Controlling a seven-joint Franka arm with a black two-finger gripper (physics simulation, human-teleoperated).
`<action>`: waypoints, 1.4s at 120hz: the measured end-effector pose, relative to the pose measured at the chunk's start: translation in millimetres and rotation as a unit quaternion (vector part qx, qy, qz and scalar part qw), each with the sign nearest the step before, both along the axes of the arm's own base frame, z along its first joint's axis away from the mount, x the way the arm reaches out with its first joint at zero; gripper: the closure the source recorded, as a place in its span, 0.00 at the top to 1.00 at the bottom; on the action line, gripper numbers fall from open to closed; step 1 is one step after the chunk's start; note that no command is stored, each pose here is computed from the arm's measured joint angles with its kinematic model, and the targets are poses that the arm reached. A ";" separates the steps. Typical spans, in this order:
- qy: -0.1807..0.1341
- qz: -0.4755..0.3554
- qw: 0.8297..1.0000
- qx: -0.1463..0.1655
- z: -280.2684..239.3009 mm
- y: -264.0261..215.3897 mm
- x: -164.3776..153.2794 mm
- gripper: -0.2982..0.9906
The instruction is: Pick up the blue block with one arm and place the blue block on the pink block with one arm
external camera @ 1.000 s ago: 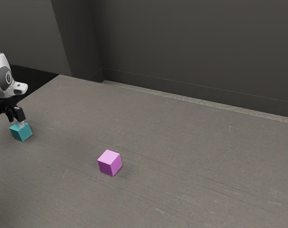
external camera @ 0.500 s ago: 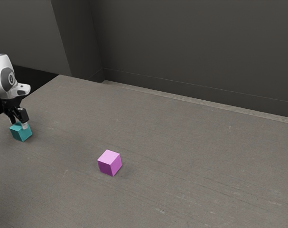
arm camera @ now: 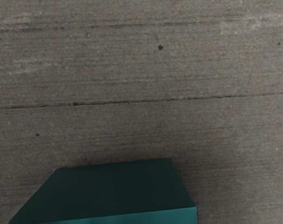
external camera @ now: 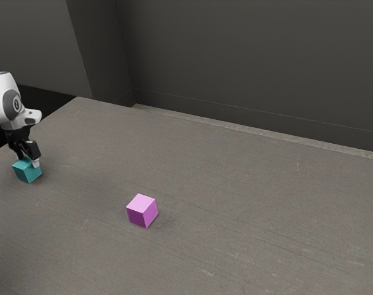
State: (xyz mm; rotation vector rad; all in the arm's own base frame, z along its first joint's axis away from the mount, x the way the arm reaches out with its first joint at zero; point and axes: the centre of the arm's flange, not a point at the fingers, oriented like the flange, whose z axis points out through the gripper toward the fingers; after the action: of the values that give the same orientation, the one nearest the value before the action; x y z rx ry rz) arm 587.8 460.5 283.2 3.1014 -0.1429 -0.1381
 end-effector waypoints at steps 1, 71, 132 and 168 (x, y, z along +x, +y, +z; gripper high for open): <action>0.000 0.000 1.000 0.000 0.0 0.1 -0.1 0.77; 0.006 0.003 1.000 -0.006 -13.6 4.1 -8.0 0.77; 0.007 0.001 1.000 -0.005 -13.6 4.2 -8.2 0.61; 0.007 0.002 1.000 -0.002 -13.3 4.7 -8.0 0.51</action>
State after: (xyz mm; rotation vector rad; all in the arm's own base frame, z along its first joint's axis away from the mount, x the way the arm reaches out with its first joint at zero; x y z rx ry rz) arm 579.8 465.2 270.0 3.0958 -0.1379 -0.1580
